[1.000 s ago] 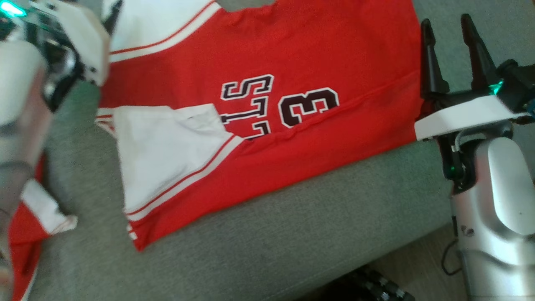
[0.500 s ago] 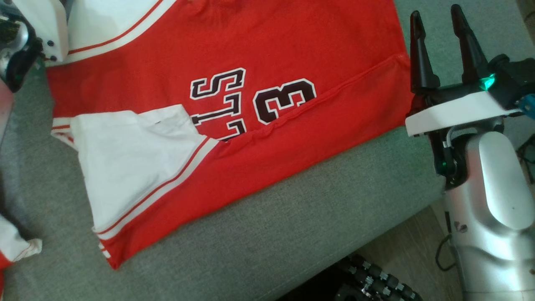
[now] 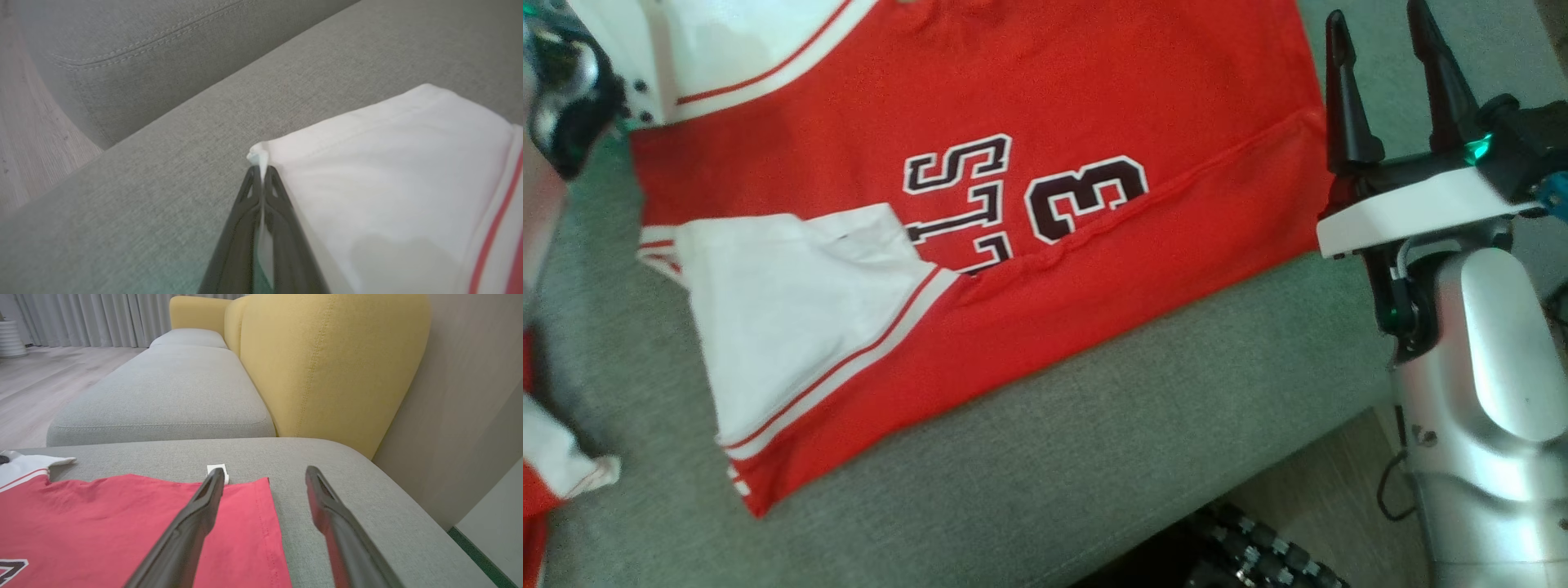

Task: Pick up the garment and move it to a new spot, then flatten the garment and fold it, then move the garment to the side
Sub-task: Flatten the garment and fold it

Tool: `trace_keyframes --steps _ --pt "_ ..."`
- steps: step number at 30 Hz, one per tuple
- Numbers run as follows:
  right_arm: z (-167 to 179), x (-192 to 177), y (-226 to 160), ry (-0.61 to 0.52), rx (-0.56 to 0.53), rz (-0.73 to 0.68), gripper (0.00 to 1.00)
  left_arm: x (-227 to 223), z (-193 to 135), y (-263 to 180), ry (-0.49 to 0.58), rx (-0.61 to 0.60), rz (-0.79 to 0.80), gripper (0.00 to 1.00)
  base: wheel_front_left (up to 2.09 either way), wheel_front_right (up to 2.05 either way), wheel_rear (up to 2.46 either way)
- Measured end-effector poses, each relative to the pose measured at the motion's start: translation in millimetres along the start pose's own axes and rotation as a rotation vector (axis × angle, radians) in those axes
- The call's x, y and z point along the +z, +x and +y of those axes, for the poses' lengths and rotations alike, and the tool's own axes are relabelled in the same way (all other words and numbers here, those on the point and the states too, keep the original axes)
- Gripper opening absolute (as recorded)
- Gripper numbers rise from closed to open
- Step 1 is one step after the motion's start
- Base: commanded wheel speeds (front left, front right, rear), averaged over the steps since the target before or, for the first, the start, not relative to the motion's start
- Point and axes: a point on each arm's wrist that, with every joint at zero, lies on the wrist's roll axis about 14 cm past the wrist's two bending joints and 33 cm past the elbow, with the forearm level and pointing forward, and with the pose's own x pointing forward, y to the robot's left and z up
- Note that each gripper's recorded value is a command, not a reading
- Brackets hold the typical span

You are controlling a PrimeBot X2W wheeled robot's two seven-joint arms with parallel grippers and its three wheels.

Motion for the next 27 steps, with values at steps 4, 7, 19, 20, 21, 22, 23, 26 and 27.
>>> trace_keyframes --steps 4,7,19,20,21,22,23,26,27 --pt "3.9 3.2 2.5 -0.010 0.022 0.005 1.00 3.2 -5.1 -12.7 0.001 -0.004 -0.086 0.00 0.00 0.00 0.00" --pt "2.7 4.9 6.0 -0.034 0.040 0.024 1.00 20.2 -14.1 -27.7 0.028 -0.016 -0.190 0.00 0.00 0.00 0.00" --pt "9.2 -18.3 43.6 -0.099 0.112 0.223 1.00 54.8 -49.6 -99.4 0.184 -0.076 -0.441 0.00 0.00 0.00 0.00" --pt "8.4 -20.9 48.6 -0.104 0.109 0.240 1.00 54.9 -51.9 -104.5 0.190 -0.081 -0.451 0.00 0.00 0.00 0.00" --pt "7.3 -23.3 53.7 -0.111 0.105 0.255 1.00 54.6 -54.1 -108.8 0.196 -0.082 -0.461 0.00 0.00 0.00 0.00" --pt "5.7 -25.7 59.0 -0.117 0.100 0.270 1.00 53.7 -56.4 -112.6 0.204 -0.085 -0.468 0.00 0.00 0.00 0.00" --pt "3.9 -28.6 64.7 -0.124 0.093 0.286 1.00 52.0 -58.6 -115.8 0.210 -0.086 -0.474 0.00 0.00 0.00 0.00" --pt "-1.5 -37.7 79.9 -0.123 0.065 0.334 1.00 46.4 -65.0 -123.4 0.216 -0.101 -0.486 0.00 0.00 0.00 0.00" --pt "-2.8 -40.5 84.3 -0.125 0.057 0.344 1.00 44.1 -66.4 -124.8 0.214 -0.103 -0.484 0.00 0.00 0.00 0.00"
